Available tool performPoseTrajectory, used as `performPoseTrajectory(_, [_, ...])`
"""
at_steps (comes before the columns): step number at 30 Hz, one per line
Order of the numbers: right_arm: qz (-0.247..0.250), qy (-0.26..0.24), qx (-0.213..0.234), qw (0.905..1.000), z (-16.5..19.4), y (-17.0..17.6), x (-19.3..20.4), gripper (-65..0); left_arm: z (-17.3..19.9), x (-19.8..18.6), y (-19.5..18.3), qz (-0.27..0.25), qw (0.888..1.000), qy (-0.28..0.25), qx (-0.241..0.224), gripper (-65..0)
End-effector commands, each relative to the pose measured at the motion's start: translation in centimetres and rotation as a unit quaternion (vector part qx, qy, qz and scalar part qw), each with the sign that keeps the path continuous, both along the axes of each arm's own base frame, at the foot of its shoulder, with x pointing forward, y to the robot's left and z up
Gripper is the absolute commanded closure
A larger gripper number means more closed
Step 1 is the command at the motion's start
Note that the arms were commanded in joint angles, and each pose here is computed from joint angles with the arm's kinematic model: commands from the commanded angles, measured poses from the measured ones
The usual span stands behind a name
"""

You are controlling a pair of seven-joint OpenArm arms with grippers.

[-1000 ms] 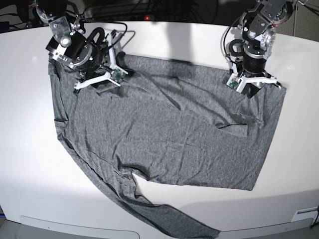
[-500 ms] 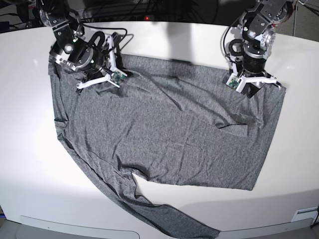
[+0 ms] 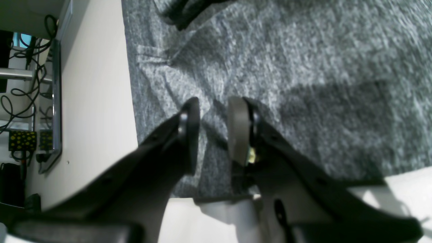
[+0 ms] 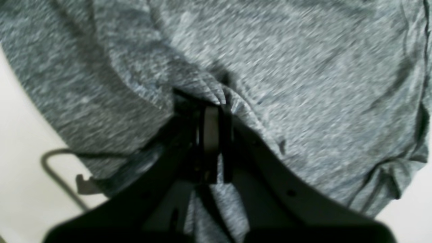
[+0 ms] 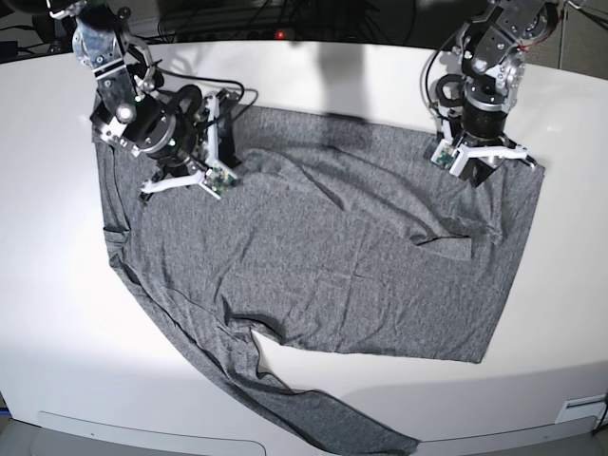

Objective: Fold the T-shirt properly
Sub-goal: 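Grasp the collar edge with the right gripper and reposition it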

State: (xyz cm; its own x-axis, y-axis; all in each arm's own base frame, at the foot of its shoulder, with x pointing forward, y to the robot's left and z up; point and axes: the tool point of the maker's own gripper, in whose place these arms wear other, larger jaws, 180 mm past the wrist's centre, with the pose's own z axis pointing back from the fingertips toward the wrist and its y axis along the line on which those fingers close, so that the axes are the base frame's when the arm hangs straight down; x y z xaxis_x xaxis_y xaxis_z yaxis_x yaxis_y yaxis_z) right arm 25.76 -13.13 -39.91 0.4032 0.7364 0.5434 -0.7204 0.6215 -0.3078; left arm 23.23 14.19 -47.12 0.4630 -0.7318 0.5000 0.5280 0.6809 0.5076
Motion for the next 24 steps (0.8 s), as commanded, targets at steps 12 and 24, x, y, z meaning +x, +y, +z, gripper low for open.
performPoseTrajectory(12, [-0.090, -0.095, 0.003, 0.9914, 4.2, -2.2, 5.5, 0.0, -3.0, -4.2, -0.9, -0.010, 0.994, 0.104, -0.014, -16.5])
performPoseTrajectory(24, [-0.170, -0.114, -0.020, 0.9786, 4.4, -5.0, 6.2, 0.0, -3.0, -4.2, -0.9, -0.010, 0.994, 0.104, -0.014, -16.5])
